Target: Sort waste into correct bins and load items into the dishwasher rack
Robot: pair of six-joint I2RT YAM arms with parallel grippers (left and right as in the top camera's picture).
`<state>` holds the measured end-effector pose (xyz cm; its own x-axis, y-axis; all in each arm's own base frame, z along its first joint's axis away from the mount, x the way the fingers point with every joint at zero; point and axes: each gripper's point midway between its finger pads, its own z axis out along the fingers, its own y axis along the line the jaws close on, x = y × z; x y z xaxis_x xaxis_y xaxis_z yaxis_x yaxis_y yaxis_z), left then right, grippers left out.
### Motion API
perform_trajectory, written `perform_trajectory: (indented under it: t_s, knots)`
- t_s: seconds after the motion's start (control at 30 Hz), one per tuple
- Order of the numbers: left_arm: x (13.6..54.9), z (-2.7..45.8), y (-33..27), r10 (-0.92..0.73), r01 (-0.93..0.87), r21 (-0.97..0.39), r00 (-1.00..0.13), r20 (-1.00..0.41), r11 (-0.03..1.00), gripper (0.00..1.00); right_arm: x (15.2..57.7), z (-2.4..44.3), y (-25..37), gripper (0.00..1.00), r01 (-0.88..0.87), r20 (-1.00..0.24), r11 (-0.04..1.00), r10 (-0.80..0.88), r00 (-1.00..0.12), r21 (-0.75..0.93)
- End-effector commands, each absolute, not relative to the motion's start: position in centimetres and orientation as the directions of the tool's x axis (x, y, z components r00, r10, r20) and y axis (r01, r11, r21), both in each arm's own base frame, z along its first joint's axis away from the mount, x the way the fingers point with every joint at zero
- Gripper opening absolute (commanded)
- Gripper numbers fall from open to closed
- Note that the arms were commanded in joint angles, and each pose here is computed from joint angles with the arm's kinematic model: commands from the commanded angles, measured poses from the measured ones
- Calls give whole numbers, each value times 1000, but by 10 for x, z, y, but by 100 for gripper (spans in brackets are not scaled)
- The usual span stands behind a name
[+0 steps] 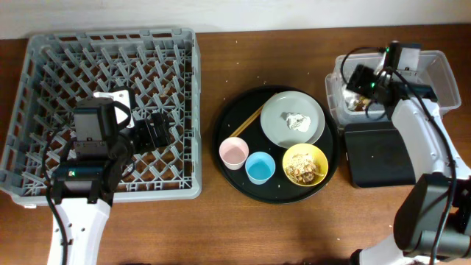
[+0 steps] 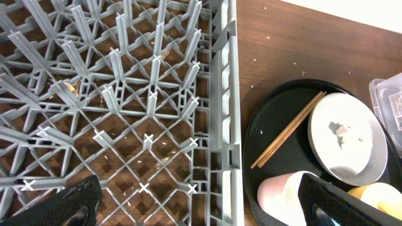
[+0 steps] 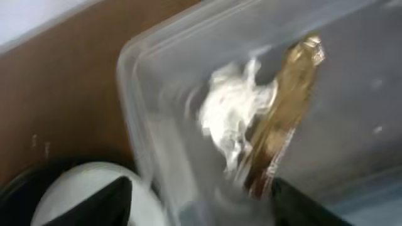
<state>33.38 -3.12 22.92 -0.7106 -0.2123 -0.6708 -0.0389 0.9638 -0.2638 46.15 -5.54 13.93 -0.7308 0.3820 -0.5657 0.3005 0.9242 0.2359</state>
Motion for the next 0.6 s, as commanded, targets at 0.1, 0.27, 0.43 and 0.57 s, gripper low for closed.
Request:
perform_trajectory:
  t_s: [0.1, 0.27, 0.43, 0.57]
  knots:
    - [335, 236, -31, -217, -33, -273, -701, -679, 961, 99, 410, 141, 92, 58, -198, -468, 935, -39, -883, 294]
    - [335, 236, -31, -217, -33, -273, -701, -679, 961, 99, 409, 60, 75, 58, -48, -360, 998, -56, -931, -31]
    - [335, 236, -31, -217, -34, -273, -701, -679, 961, 99, 410, 12, 81, 49, -59, -281, 998, -54, -958, 9]
    - [335, 236, -31, -217, -33, -273, -701, -679, 961, 99, 419, 45, 92, 4, -24, -330, 989, 26, -944, 146]
